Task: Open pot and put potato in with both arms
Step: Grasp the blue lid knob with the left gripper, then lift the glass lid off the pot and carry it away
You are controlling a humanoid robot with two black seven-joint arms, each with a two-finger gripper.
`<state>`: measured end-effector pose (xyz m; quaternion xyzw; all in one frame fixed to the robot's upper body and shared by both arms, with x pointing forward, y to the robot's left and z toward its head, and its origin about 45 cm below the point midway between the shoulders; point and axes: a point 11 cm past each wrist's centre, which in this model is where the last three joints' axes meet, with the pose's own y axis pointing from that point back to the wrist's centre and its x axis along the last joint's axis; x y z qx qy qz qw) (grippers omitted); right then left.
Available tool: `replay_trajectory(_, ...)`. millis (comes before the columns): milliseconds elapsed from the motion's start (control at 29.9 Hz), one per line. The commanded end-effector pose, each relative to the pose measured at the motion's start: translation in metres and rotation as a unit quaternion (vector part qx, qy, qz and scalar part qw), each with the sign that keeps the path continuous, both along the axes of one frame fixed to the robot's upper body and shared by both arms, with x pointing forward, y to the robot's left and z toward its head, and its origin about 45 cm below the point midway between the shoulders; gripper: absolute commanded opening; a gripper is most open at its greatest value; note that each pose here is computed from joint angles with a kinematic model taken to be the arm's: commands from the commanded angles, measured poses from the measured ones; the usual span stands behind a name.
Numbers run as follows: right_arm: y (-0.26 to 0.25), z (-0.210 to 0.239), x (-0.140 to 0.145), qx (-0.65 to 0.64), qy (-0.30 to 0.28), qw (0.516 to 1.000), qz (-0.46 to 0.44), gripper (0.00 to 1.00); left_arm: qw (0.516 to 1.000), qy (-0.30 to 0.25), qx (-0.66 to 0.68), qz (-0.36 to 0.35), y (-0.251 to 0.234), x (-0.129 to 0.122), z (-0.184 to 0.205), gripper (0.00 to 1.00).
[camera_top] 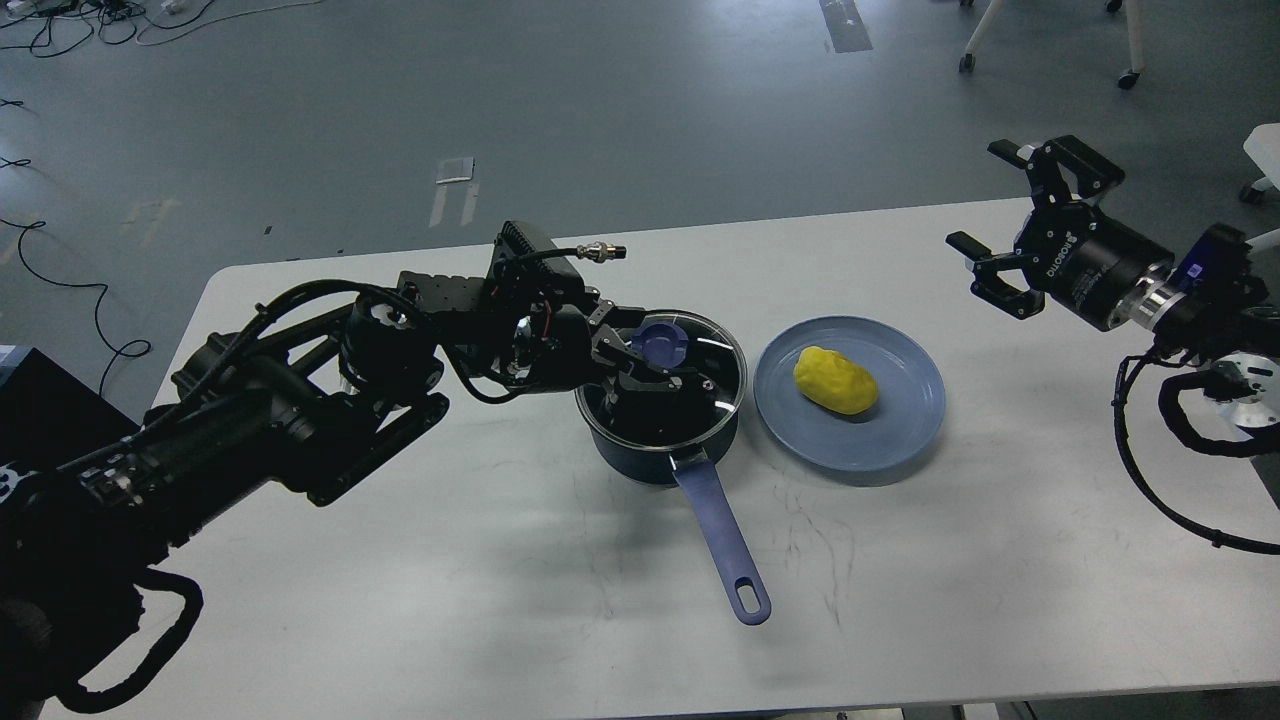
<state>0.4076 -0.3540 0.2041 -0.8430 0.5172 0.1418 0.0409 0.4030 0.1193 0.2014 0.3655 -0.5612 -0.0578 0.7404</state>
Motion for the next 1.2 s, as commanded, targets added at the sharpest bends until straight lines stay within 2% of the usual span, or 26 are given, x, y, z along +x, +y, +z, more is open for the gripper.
replay_trajectory(0, 0.0, 0.0, 0.0, 0.0, -0.001, 1.0, -0.001, 1.0, 1.0, 0.0, 0.001, -0.002, -0.003, 0.0, -0.001, 0.95)
replay_trajectory(100, 0.0, 0.0, 0.0, 0.0, 0.0, 1.0, 0.0, 1.0, 1.0, 0.0, 0.001, -0.001, -0.002, 0.0, -0.001, 0.94)
replay_trajectory(167, -0.001, 0.0, 0.0, -0.001, 0.0, 1.0, -0.001, 1.0, 1.0, -0.001, 0.004, 0.0, -0.001, 0.001, -0.001, 0.88)
replay_trajectory(234, 0.0, 0.0, 0.0, 0.0, 0.0, 1.0, 0.0, 1.0, 1.0, -0.001, 0.005, 0.002, 0.0, 0.003, -0.002, 0.71)
replay_trajectory(334, -0.001, 0.0, 0.0, 0.0, 0.0, 1.0, -0.001, 1.0, 1.0, -0.008, -0.001, 0.0, -0.003, 0.003, 0.0, 0.58)
replay_trajectory(468, 0.0, 0.0, 0.0, 0.0, 0.0, 1.0, 0.0, 1.0, 1.0, -0.019, -0.009, 0.005, 0.0, 0.008, 0.001, 0.46)
replay_trajectory(568, -0.001, 0.0, 0.0, 0.0, 0.0, 1.0, -0.001, 1.0, 1.0, -0.02, -0.009, 0.005, 0.0, 0.008, 0.002, 0.42)
replay_trajectory(769, -0.001, 0.001, 0.0, 0.0, -0.001, 1.0, -0.001, 1.0, 0.999, -0.046, -0.016, -0.002, 0.001, 0.017, 0.031, 0.42)
replay_trajectory(903, -0.002, 0.001, 0.0, -0.001, -0.001, 1.0, -0.002, 1.0, 0.997, -0.071, -0.002, 0.031, 0.056, 0.025, 0.059, 0.43)
replay_trajectory(1003, -0.002, 0.001, 0.0, -0.001, -0.001, 1.0, -0.002, 1.0, 0.995, -0.082, 0.009, 0.05, 0.085, 0.026, 0.064, 0.43)
replay_trajectory(1036, -0.002, 0.001, 0.0, -0.001, -0.001, 1.0, -0.002, 1.0, 0.993, -0.09, 0.018, 0.069, 0.111, 0.026, 0.067, 0.43)
replay_trajectory(1170, -0.003, 0.002, 0.0, -0.002, -0.001, 1.0, -0.002, 1.0, 0.987, -0.086, 0.046, 0.126, 0.187, 0.011, 0.046, 0.43)
